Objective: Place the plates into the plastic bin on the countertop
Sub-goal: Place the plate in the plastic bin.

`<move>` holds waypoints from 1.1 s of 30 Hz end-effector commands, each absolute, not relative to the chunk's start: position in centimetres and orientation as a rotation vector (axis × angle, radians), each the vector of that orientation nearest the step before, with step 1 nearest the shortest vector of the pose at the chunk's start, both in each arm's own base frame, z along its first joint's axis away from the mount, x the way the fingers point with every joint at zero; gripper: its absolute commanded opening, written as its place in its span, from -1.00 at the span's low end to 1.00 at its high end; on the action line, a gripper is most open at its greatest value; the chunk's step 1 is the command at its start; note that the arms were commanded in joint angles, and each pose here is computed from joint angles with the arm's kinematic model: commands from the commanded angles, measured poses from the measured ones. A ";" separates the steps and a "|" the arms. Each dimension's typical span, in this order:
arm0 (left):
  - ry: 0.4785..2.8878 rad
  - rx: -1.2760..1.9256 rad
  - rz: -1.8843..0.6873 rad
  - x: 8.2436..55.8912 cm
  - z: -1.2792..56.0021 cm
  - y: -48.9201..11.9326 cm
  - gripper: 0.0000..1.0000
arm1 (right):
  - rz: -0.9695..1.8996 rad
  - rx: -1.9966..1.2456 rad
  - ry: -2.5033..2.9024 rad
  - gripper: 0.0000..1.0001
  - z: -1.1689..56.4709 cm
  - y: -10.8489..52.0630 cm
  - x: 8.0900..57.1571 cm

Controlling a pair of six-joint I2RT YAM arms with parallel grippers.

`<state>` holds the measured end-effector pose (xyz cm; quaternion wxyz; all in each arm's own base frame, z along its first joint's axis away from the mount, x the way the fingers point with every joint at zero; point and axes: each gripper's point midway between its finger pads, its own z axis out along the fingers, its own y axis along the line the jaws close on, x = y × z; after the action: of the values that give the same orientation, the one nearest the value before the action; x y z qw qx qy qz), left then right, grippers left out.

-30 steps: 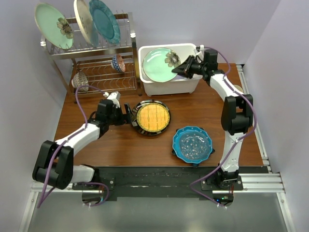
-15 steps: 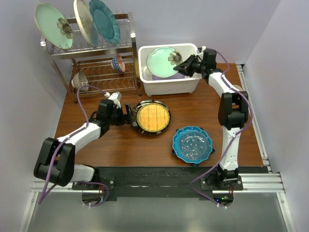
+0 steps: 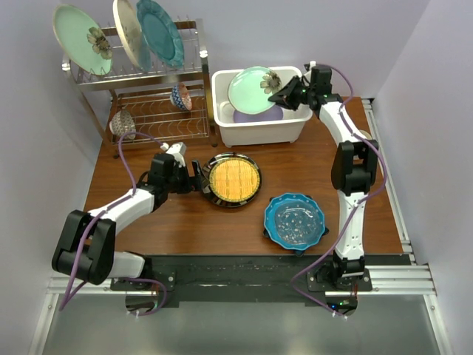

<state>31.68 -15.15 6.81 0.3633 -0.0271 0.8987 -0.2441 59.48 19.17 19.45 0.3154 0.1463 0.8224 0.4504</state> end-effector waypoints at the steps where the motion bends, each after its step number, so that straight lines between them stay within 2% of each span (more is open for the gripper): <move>1: 2.280 -0.060 -0.650 32.1 7.2 -15.4 0.90 | 1.182 0.277 2.094 -1.00 22.7 19.1 60.0; 8: 2.286 -0.060 -0.648 32.0 7.0 -15.3 0.90 | 1.166 0.282 2.153 -1.00 19.9 19.0 60.1; 21: 2.297 -0.066 -0.645 31.9 6.6 -15.3 0.90 | 1.146 0.277 2.199 -0.95 18.1 18.2 59.7; 27: 2.300 -0.072 -0.647 31.9 6.4 -15.3 0.90 | 1.097 0.273 2.223 -0.81 17.7 17.7 59.1; 33: 2.300 -0.075 -0.648 31.9 6.4 -15.3 0.89 | 1.066 0.271 2.234 -0.53 18.0 17.1 58.7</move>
<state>31.25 -15.03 5.88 0.3535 -0.0286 0.9033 -0.2413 58.45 18.32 12.86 0.2758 0.1187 0.8682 0.3950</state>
